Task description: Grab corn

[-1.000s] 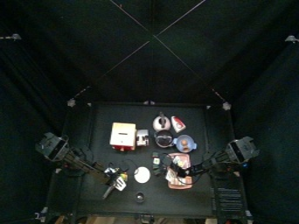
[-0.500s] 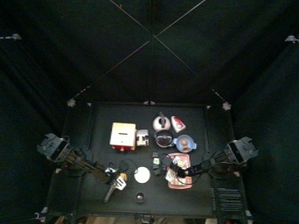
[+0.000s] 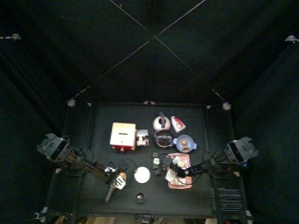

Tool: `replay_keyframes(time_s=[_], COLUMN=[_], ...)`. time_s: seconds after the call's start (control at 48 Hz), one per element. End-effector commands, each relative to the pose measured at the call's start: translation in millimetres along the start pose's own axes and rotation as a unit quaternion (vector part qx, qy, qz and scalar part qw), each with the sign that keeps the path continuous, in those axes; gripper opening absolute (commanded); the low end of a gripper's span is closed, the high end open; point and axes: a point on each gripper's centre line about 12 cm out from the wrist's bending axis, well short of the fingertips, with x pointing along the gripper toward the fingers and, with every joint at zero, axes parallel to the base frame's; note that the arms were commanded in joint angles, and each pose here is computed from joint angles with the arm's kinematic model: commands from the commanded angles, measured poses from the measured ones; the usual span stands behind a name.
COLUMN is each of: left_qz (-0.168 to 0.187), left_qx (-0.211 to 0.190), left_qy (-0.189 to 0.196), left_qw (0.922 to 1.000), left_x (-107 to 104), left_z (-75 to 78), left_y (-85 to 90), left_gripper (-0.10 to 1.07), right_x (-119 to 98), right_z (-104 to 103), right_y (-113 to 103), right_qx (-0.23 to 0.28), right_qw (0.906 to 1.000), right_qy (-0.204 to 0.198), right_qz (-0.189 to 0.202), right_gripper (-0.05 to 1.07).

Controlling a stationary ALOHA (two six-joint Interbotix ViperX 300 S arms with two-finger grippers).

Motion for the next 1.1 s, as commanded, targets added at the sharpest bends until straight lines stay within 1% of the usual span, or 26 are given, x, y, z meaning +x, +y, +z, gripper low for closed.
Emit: replay_keyframes(time_s=[0.0, 0.146, 0.375, 0.562, 0.729, 0.833, 0.938, 0.979, 1.0, 1.062, 1.083], left_qz=[-0.02, -0.042, -0.05, -0.059, -0.063, -0.076, -0.095, -0.103, -0.109, -0.123, -0.127], left_qx=[0.01, 0.029, 0.045, 0.059, 0.084, 0.099, 0.118, 0.129, 0.141, 0.167, 0.171], left_qy=[-0.017, -0.046, -0.076, -0.095, -0.121, -0.141, -0.168, -0.181, -0.192, -0.213, -0.217], left_qw=[0.9996, 0.9976, 0.9948, 0.992, 0.9871, 0.982, 0.974, 0.9695, 0.965, 0.9547, 0.9526], left_x=[-11.7, -28.1, -49.2, -58.1, -63.1, -71.7, -82.8, -86.2, -89.0, -93.5, -94.5], left_z=[7.5, 16.6, 25.2, 29.9, 35.4, 39.9, 45.0, 46.8, 48.3, 50.2, 51.0], left_y=[-6.0, -11.2, -7.5, -7.5, -7.9, -9.2, -10.3, -10.3, -10.5, -11.4, -11.7], left_gripper=[0.77, 0.77, 0.77, 0.77, 0.77, 0.77, 0.77, 0.77, 0.77, 0.77, 0.77], right_x=[-3.7, -5.5, -7.3, -9.1, -13.0, -16.0, -19.1, -20.0, -20.4, -24.0, -25.7], right_z=[11.1, 12.8, 16.6, 20.7, 25.9, 29.2, 32.9, 34.4, 35.8, 41.3, 43.6], right_y=[4.0, 5.0, 6.5, 8.0, 9.4, 9.2, 10.1, 11.5, 11.5, 14.8, 16.0], right_qx=[0.008, 0.008, -0.002, -0.003, -0.004, -0.004, -0.003, -0.006, -0.008, -0.017, -0.019], right_qw=[0.9998, 0.9998, 0.9995, 0.9993, 0.9988, 0.9984, 0.998, 0.9977, 0.9975, 0.9962, 0.9956], right_qy=[-0.013, -0.016, -0.026, -0.032, -0.041, -0.048, -0.054, -0.057, -0.06, -0.072, -0.076], right_qz=[0.008, 0.011, 0.016, 0.02, 0.026, 0.029, 0.034, 0.037, 0.037, 0.047, 0.051], right_gripper=[0.91, 0.91, 0.91, 0.91, 0.91, 0.91, 0.91, 0.91, 0.91, 0.91, 0.91])
